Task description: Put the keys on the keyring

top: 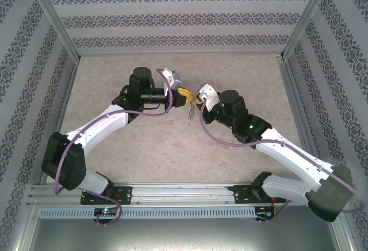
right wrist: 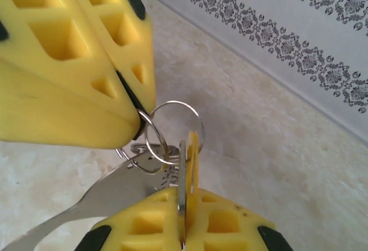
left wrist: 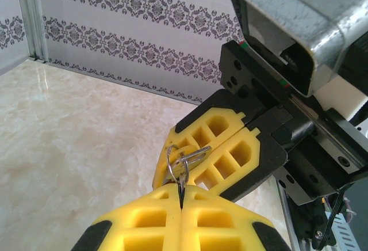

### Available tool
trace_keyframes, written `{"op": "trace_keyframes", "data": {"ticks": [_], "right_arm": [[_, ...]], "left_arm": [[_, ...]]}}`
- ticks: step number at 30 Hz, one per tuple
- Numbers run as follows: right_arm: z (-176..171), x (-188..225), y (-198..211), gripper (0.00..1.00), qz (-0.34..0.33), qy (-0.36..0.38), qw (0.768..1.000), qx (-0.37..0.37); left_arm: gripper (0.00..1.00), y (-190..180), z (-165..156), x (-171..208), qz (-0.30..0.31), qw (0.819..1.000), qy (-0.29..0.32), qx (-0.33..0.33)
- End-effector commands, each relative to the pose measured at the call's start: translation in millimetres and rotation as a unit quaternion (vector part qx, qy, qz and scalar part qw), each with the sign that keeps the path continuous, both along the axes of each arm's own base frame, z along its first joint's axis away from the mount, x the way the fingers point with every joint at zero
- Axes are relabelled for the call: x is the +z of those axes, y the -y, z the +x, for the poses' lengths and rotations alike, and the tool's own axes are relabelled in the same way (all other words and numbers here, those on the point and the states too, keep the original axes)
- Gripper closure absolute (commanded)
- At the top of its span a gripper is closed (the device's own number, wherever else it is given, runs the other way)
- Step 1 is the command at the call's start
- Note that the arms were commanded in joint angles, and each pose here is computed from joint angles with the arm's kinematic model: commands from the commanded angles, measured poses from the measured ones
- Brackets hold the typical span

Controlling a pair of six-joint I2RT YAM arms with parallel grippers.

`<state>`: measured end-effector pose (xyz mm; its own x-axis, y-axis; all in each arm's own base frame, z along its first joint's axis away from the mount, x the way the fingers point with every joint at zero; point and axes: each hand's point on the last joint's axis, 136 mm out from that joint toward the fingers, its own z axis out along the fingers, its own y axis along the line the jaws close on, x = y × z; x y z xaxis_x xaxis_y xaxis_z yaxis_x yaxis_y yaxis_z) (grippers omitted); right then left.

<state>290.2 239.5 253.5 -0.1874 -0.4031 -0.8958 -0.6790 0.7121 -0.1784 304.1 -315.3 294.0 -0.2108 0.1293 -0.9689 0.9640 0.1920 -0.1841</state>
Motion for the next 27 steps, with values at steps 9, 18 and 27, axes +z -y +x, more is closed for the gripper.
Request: {"op": "trace_keyframes", "data": {"ticks": [9,18,27], "right_arm": [[2,-18,8,1.0,-0.013,-0.017,0.999,-0.027],[1,-11,9,1.0,-0.003,-0.013,1.0,-0.027],[-4,16,1,1.0,0.027,0.002,1.0,-0.004]], "left_arm": [[1.0,4,-9,31,-0.019,0.999,0.043,-0.014],[1.0,5,-9,31,-0.022,0.999,0.041,-0.016],[1.0,7,-10,29,-0.023,0.999,0.038,-0.019]]}}
